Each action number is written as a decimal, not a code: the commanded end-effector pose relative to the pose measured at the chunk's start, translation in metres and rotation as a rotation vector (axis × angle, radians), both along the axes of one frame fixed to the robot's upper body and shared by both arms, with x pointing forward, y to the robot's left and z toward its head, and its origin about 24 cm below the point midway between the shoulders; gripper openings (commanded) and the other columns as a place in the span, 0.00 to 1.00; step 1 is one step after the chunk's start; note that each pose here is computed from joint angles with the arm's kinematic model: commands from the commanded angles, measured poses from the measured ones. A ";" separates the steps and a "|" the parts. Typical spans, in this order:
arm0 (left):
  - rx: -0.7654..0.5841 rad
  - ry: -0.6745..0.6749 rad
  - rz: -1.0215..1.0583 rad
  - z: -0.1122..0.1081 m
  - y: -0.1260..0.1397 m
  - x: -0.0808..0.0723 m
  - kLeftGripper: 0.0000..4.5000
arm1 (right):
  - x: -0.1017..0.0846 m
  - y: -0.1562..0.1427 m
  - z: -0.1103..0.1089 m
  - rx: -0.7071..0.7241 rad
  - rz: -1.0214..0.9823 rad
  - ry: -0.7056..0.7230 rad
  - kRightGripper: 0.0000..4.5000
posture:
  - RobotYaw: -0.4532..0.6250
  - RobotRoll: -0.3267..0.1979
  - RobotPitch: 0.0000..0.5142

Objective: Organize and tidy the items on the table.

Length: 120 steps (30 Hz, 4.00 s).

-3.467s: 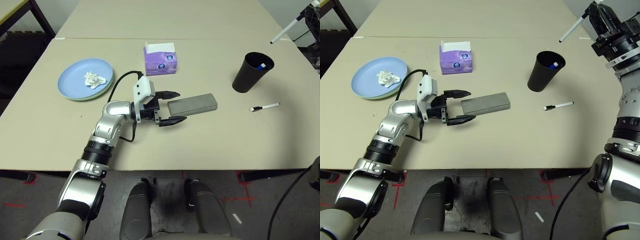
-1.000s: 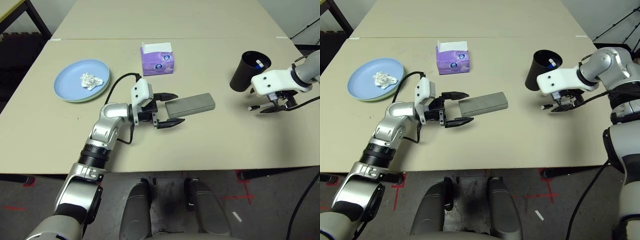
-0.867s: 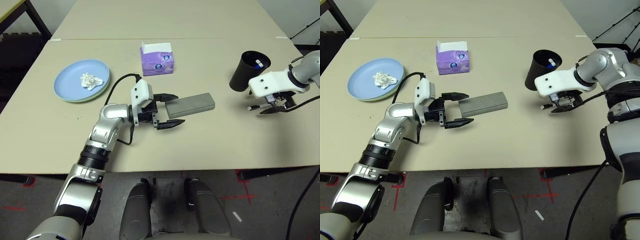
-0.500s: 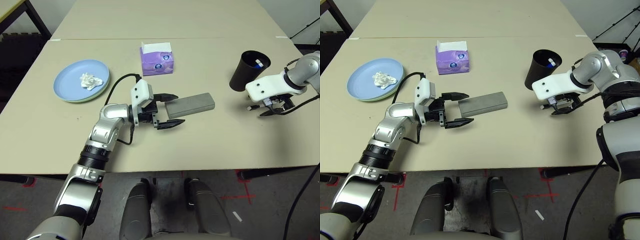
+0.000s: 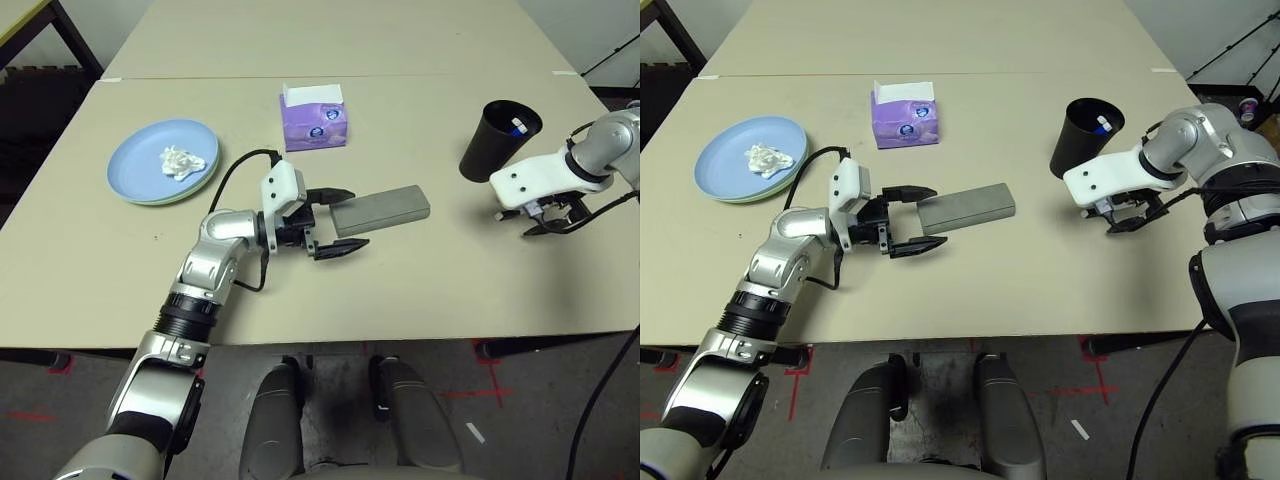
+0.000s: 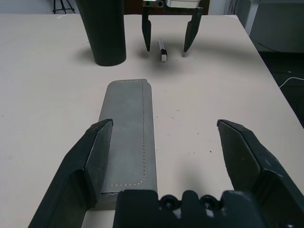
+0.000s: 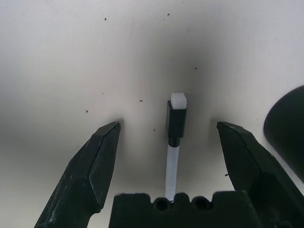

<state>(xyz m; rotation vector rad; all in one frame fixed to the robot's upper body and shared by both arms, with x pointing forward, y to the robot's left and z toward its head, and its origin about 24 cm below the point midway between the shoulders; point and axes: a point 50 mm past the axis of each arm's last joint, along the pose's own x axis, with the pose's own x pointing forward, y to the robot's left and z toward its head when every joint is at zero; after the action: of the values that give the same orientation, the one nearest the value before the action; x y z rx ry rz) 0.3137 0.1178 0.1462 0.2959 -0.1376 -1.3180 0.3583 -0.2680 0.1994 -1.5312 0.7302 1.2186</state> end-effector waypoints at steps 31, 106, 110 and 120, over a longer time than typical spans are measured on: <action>-0.003 0.032 0.015 -0.004 0.001 -0.012 1.00 | 0.002 0.003 0.000 -0.015 -0.004 0.016 0.29 | 0.43 0.62 0.50; 0.009 -0.014 -0.027 0.005 -0.004 0.008 1.00 | -0.036 -0.059 0.091 1.789 -0.453 -0.508 0.07 | 0.34 0.62 0.29; 0.004 -0.018 -0.037 0.007 -0.009 0.010 1.00 | -0.034 -0.060 0.084 1.782 -0.465 -0.505 0.07 | 0.33 0.62 0.29; 0.008 -0.021 -0.042 0.007 -0.009 0.011 1.00 | -0.032 -0.062 0.077 1.767 -0.471 -0.497 0.07 | 0.34 0.62 0.30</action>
<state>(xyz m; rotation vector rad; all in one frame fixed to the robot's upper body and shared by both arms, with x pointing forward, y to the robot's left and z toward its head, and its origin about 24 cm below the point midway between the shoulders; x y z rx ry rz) 0.3254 0.1107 0.1555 0.3019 -0.1678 -1.3389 0.3262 -0.3286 0.2803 -0.0612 -0.3939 0.5854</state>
